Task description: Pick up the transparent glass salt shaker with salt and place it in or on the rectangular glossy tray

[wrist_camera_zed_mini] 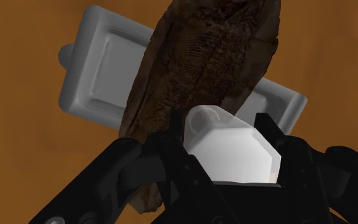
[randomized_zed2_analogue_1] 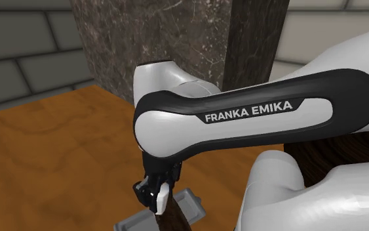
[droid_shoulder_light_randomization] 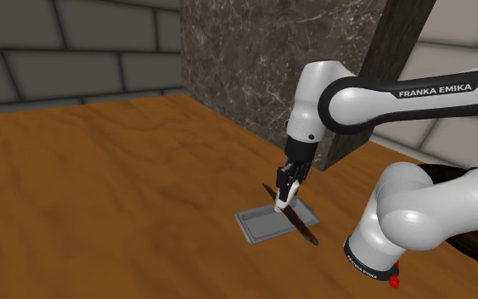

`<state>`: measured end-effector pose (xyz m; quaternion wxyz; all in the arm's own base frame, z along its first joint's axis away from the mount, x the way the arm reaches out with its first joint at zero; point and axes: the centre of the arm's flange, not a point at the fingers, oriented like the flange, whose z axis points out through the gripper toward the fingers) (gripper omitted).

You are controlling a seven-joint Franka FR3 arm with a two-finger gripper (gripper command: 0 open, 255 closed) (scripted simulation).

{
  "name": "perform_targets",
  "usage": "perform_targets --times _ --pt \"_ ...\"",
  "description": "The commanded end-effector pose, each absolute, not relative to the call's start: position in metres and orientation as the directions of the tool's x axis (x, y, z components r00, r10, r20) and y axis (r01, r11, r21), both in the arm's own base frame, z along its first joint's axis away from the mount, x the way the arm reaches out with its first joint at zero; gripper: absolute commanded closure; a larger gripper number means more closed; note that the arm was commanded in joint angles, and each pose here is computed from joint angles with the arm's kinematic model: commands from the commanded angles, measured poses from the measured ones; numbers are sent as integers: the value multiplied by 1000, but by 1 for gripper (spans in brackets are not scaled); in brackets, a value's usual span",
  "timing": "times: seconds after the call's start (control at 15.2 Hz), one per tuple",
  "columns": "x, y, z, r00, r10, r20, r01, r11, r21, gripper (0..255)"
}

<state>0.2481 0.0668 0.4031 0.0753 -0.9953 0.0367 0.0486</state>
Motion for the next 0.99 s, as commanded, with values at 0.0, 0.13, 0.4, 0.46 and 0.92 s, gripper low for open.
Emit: perform_targets --times 0.0,0.13,0.4,0.46,0.92 --pt "246 65 398 991 -66 -115 -82 -987 -141 255" --pt "246 65 398 991 -66 -115 -82 -987 -141 255" --pt "247 65 397 991 -66 -115 -82 -987 -141 0" --pt "247 66 397 991 -66 -115 -82 -987 -141 0" --pt "251 60 436 991 -66 -115 -82 -987 -141 0"
